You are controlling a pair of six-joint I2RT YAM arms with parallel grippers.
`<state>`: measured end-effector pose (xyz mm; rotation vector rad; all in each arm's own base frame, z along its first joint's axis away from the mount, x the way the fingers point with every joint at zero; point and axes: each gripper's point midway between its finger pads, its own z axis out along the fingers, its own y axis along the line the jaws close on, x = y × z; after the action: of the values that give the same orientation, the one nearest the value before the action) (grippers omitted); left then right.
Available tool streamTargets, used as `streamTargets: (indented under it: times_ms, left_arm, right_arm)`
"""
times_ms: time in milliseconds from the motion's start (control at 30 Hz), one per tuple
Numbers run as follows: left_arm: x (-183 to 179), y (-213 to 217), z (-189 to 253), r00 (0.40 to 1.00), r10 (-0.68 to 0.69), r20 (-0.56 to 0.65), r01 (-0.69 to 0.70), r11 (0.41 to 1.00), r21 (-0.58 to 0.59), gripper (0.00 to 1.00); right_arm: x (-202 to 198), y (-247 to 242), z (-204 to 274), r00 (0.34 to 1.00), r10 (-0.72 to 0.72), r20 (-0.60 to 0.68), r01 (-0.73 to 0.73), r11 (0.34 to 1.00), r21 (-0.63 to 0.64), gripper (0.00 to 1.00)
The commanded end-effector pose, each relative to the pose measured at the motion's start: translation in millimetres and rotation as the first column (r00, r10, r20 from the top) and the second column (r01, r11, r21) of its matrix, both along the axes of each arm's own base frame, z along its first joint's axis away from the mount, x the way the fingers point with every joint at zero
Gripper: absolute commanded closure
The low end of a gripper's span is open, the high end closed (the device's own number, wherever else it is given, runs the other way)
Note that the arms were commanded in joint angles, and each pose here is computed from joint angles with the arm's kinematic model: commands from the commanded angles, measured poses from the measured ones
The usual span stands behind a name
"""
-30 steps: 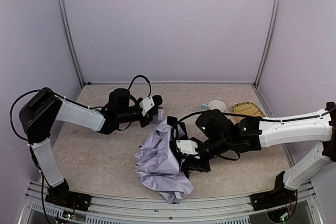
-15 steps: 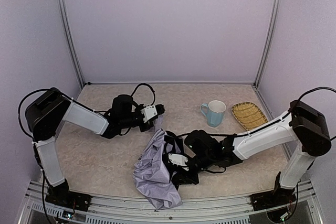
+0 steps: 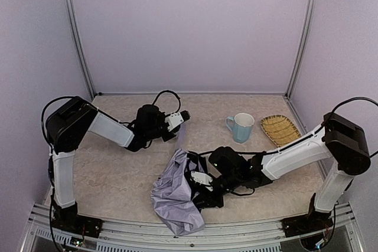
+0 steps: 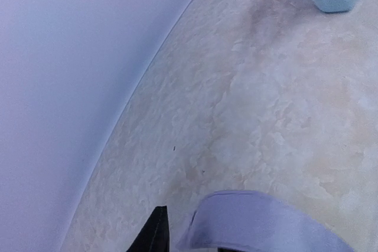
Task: Put away the umbrella
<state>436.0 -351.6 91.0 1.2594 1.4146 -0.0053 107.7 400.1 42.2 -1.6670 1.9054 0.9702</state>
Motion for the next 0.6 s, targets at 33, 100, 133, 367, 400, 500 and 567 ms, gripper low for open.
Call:
streamTargets:
  times_ms: [33, 100, 133, 367, 400, 500, 567]
  left_arm:
    - [30.0, 31.3, 3.9, 0.979, 0.204, -0.019, -0.204, 0.979, -0.008, 0.51]
    - [46.7, 45.8, 16.6, 0.956, 0.292, -0.037, -0.294, 0.954, -0.062, 0.42]
    - [56.9, 55.6, 23.9, 0.94, 0.339, -0.048, -0.342, 0.935, -0.088, 0.36]
    - [39.6, 86.0, 99.5, 0.905, 0.421, -0.058, -0.42, 0.863, -0.279, 0.23]
    - [19.5, 84.5, 122.9, 0.917, 0.398, -0.038, -0.388, 0.864, -0.32, 0.23]
    - [-47.6, 68.9, 147.7, 0.952, 0.304, -0.042, -0.299, 0.888, -0.351, 0.25]
    - [-105.5, 45.6, 144.8, 0.984, 0.157, -0.082, -0.175, 0.926, -0.334, 0.26]
  right_arm:
    - [-15.4, -27.7, -27.2, 0.976, -0.043, -0.212, 0.018, 0.993, -0.119, 1.0]
    - [-13.5, -27.6, -28.4, 0.97, -0.053, -0.239, 0.026, 0.993, -0.118, 1.0]
    - [-11.3, -27.8, -29.4, 0.966, -0.061, -0.251, 0.032, 0.992, -0.119, 1.0]
    - [-3.7, -29.4, -30.5, 0.922, -0.113, -0.371, 0.068, 0.989, -0.13, 1.0]
    - [-2.0, -29.1, -29.5, 0.914, -0.121, -0.388, 0.075, 0.988, -0.132, 1.0]
    - [6.1, -28.4, -30.0, 0.889, -0.161, -0.428, 0.104, 0.983, -0.154, 1.0]
    - [10.4, -26.0, -31.8, 0.88, -0.178, -0.441, 0.111, 0.979, -0.173, 1.0]
